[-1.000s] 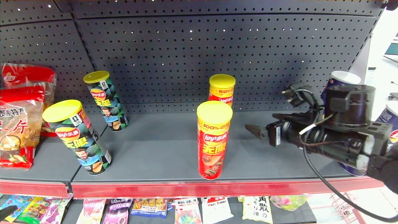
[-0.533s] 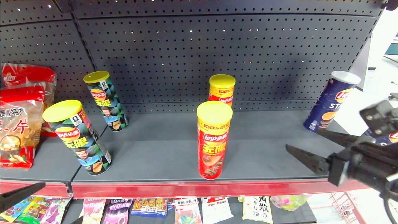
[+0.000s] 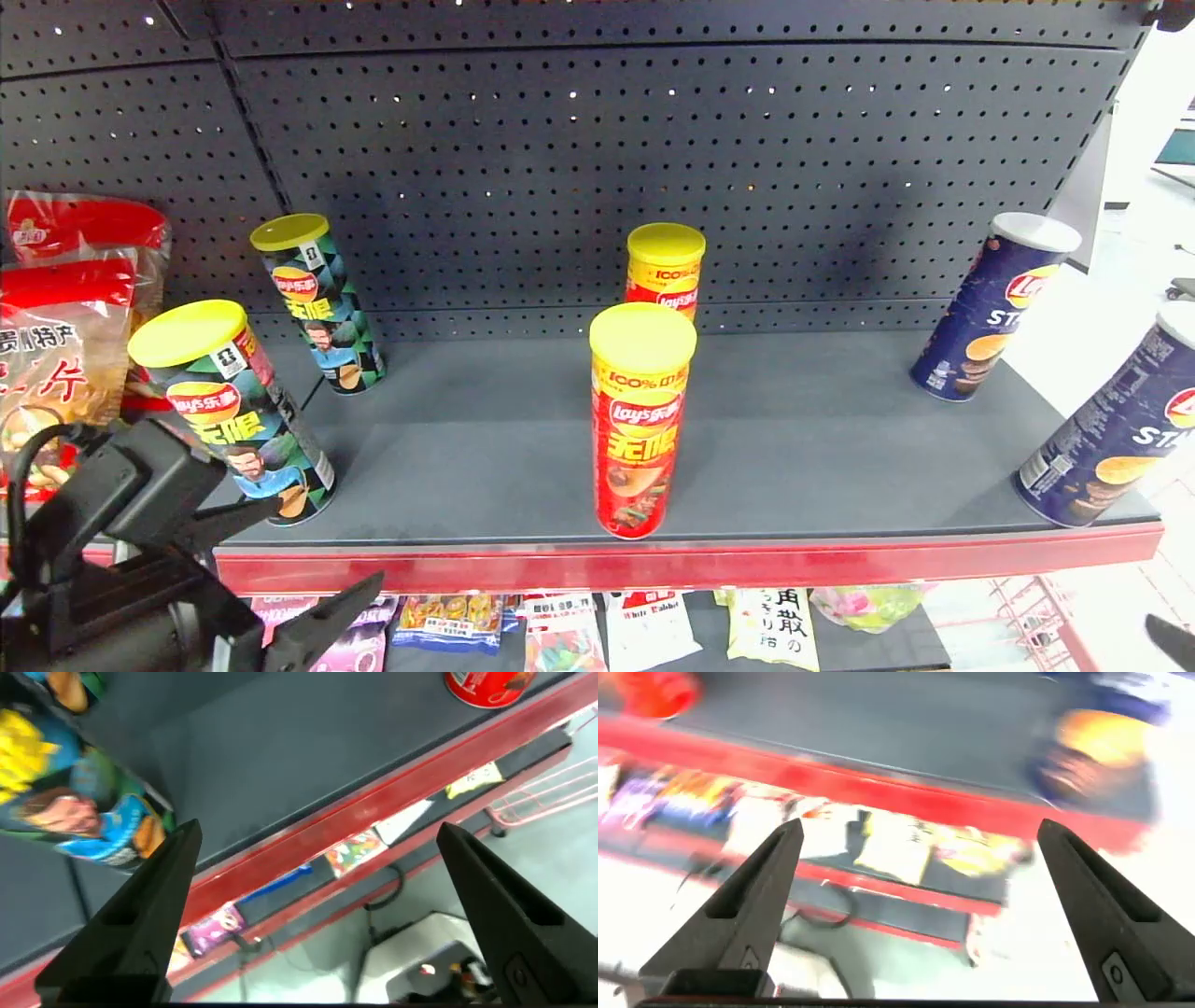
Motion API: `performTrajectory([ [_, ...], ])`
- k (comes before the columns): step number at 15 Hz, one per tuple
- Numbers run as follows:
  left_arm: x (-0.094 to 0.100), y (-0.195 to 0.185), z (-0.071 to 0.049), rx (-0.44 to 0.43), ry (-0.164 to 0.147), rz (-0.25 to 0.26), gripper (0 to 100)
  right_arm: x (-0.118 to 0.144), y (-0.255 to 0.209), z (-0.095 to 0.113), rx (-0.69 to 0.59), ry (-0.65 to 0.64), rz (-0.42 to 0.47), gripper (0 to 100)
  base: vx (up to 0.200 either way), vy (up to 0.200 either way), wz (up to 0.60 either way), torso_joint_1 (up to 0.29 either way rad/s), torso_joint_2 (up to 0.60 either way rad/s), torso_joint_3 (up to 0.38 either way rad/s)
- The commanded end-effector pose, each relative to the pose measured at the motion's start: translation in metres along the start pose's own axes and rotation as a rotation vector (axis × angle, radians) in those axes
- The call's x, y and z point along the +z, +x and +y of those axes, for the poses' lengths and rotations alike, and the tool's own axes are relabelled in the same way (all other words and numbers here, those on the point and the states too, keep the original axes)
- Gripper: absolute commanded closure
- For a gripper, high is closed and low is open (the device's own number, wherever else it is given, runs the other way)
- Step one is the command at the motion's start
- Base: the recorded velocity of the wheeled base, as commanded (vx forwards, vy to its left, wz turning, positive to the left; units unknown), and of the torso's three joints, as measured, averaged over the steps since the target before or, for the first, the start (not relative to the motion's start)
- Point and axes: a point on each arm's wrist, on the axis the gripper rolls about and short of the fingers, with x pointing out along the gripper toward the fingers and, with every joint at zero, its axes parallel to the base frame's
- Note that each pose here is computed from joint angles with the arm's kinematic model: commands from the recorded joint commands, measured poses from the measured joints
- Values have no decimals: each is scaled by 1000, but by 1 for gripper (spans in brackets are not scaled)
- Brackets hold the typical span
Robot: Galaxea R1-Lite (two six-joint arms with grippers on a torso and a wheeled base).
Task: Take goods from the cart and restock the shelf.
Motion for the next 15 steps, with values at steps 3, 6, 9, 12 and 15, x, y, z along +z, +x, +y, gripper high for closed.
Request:
performTrajectory([
  [3,10,45,-7,-12,-16,81,0,-38,-29,3,-184,109,-133,0,0,0,0,0,0,0],
  [6,11,61,-14,-37,-2,93,0,-80,-30,7,-166,85,-195,0,0,0,0,0,0,0],
  [9,10,71,-18,-62,6,122,0,-101,-25,8,-150,45,-230,0,0,0,0,0,0,0],
  [12,18,93,-23,-95,6,147,0,-102,-25,8,-125,68,-233,0,0,0,0,0,0,0],
  [15,32,117,-32,-119,13,124,0,-102,-25,8,-128,76,-233,0,0,0,0,0,0,0],
])
